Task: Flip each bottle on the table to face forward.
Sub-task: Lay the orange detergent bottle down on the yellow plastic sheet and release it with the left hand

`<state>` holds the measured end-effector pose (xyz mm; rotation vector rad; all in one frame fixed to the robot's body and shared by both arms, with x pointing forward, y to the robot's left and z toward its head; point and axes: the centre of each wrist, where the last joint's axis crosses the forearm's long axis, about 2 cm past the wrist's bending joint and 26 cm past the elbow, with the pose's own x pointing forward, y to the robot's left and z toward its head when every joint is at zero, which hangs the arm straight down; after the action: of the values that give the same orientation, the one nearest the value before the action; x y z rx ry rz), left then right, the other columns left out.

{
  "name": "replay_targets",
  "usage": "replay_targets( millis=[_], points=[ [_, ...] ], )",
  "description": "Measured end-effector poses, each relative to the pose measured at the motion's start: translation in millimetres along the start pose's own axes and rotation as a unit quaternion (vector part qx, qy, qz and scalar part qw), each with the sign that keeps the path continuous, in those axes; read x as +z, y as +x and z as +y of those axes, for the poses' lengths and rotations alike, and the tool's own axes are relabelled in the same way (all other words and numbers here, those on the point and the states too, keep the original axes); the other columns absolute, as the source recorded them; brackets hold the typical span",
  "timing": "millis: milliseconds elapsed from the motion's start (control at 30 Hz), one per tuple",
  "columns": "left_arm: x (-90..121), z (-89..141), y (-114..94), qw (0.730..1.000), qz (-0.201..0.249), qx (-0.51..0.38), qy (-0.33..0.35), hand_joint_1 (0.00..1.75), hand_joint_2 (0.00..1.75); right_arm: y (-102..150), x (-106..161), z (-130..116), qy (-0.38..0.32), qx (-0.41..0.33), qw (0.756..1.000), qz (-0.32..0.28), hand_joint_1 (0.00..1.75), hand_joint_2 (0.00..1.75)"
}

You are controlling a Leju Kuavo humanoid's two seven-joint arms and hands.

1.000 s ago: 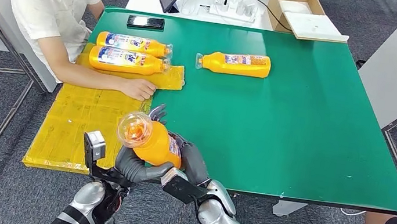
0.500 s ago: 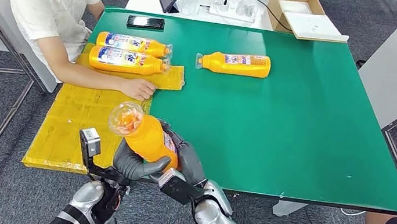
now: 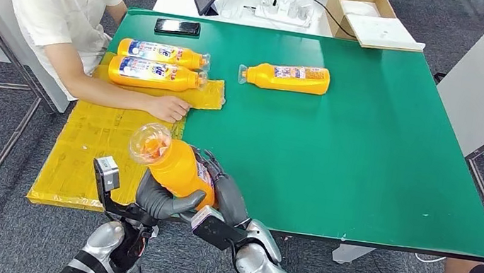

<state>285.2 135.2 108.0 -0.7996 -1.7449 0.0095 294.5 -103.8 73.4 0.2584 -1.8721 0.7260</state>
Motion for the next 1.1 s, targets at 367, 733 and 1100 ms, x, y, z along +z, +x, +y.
replay_targets(
  millis=[367,733,1100],
  points=[
    [-2.9,26.9,7.8,0.993,0.04,-0.019,0.113,1.75,1.75,0.8,8.0,7.6,-0.035,0.002,0.999,-0.01,0.0,0.0],
    [-13.2,87.8,58.0,0.847,-0.022,-0.494,0.194,1.75,1.75,9.3,32.6,9.7,-0.112,0.019,0.993,-0.034,0.0,0.0],
    [-65.8,93.5,88.3,0.769,0.007,-0.622,0.15,1.75,1.75,0.7,43.6,-9.2,-0.168,-0.016,0.985,-0.021,0.0,0.0]
  ],
)
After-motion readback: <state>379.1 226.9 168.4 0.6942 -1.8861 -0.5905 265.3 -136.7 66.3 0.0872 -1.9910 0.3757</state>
